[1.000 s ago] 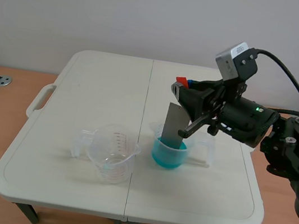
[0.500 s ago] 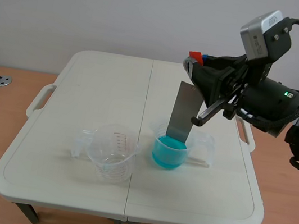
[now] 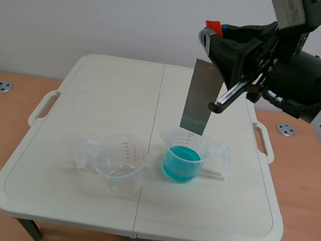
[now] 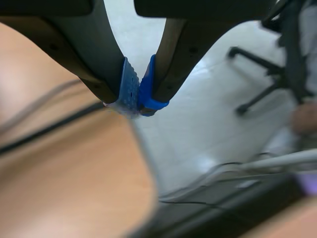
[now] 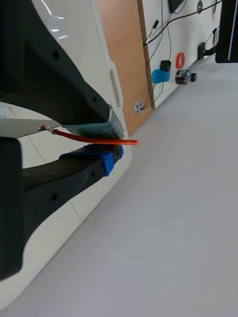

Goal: Hold the metal plate by the orange handle, dip it into the blue solution, take it out and point at it, then put the plate back in the beaker on the left.
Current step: 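Raise the plate and point at it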

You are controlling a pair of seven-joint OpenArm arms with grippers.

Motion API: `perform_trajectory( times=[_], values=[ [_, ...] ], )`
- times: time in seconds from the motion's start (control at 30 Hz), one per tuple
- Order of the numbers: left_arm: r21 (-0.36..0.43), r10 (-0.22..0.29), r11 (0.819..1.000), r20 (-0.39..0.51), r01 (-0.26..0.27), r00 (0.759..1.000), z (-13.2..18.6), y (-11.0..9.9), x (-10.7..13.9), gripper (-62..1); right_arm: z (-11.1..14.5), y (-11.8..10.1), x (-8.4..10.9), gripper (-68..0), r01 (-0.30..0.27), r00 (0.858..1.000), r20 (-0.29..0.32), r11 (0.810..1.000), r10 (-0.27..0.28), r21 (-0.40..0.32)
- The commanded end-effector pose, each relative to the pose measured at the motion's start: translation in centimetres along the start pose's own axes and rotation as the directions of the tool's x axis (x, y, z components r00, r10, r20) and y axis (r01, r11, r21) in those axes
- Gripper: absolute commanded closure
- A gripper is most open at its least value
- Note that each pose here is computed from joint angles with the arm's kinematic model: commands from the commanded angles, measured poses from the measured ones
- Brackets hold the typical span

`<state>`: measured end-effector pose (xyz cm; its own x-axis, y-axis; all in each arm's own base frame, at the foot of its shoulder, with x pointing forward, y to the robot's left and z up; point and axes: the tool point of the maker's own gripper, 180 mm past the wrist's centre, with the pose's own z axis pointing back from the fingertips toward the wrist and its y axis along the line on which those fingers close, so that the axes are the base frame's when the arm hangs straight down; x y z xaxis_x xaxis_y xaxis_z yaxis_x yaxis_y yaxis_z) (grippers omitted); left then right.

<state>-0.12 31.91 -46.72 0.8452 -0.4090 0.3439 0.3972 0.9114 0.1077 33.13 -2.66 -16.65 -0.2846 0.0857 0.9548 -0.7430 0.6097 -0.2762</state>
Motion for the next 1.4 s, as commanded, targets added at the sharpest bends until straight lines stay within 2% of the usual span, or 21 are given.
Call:
perform_trajectory(
  times=[0.0,0.07,0.17,0.3,0.43,0.5,0.57,0.67,0.77,0.9,1.07,1.17,1.37],
  values=[
    [0.057,-0.036,0.998,0.039,0.033,0.999,0.7,2.8,1.7,-1.2,-0.1,-0.6,1.9,-1.3,-0.025,0.998,0.052,1.0,0.026,-0.003],
    [0.129,-0.053,0.991,0.063,0.044,0.997,1.8,5.9,2.8,-1.2,-0.2,-0.6,2.3,-1.3,-0.03,0.998,0.057,1.0,0.03,-0.002],
    [0.236,-0.083,0.97,0.124,0.052,0.989,3.6,10.1,5.2,-1.2,-0.2,-0.7,2.7,-1.3,-0.014,0.998,0.069,1.0,0.015,-0.005],
    [0.34,-0.148,0.938,0.234,0.061,0.961,5.9,14.0,9.0,-1.2,-0.3,-0.8,3.1,-1.3,0.005,0.997,0.077,1.0,-0.004,-0.007],
    [0.406,-0.229,0.912,0.375,0.063,0.898,7.8,16.0,13.9,-1.2,-0.3,-0.7,3.5,-1.3,0.007,0.997,0.08,1.0,-0.006,-0.005],
    [0.424,-0.265,0.904,0.447,0.058,0.855,8.4,16.4,16.4,-1.2,-0.4,-0.7,3.7,-1.3,0.008,0.997,0.08,1.0,-0.007,-0.004],
    [0.419,-0.284,0.907,0.522,0.048,0.804,8.9,16.4,19.1,-1.2,-0.4,-0.7,3.8,-1.3,0.014,0.997,0.081,1.0,-0.014,-0.004],
    [0.355,-0.281,0.933,0.622,0.056,0.731,9.1,15.4,22.7,-1.2,-0.4,-0.7,3.8,-1.3,0.017,0.997,0.081,1.0,-0.017,-0.004],
    [0.267,-0.259,0.959,0.683,0.096,0.684,8.1,13.5,25.8,-1.2,-0.4,-0.7,3.8,-1.3,0.018,0.997,0.081,1.0,-0.017,-0.004],
    [0.184,-0.251,0.968,0.737,0.17,0.628,6.7,10.7,29.9,-1.2,-0.4,-0.7,3.8,-1.3,0.018,0.997,0.08,1.0,-0.018,-0.004],
    [0.135,-0.247,0.962,0.805,0.239,0.54,5.8,7.4,35.2,-1.2,-0.4,-0.7,3.7,-1.3,0.018,0.997,0.075,1.0,-0.018,-0.004],
    [0.114,-0.267,0.944,0.818,0.311,0.51,4.7,4.6,37.4,-1.2,-0.4,-0.7,3.7,-1.3,0.018,0.997,0.072,1.0,-0.018,-0.004],
    [0.07,-0.297,0.892,0.835,0.447,0.463,2.9,-1.3,40.5,-1.2,-0.4,-0.7,3.5,-1.3,0.018,0.998,0.063,1.0,-0.018,-0.004]
  ],
)
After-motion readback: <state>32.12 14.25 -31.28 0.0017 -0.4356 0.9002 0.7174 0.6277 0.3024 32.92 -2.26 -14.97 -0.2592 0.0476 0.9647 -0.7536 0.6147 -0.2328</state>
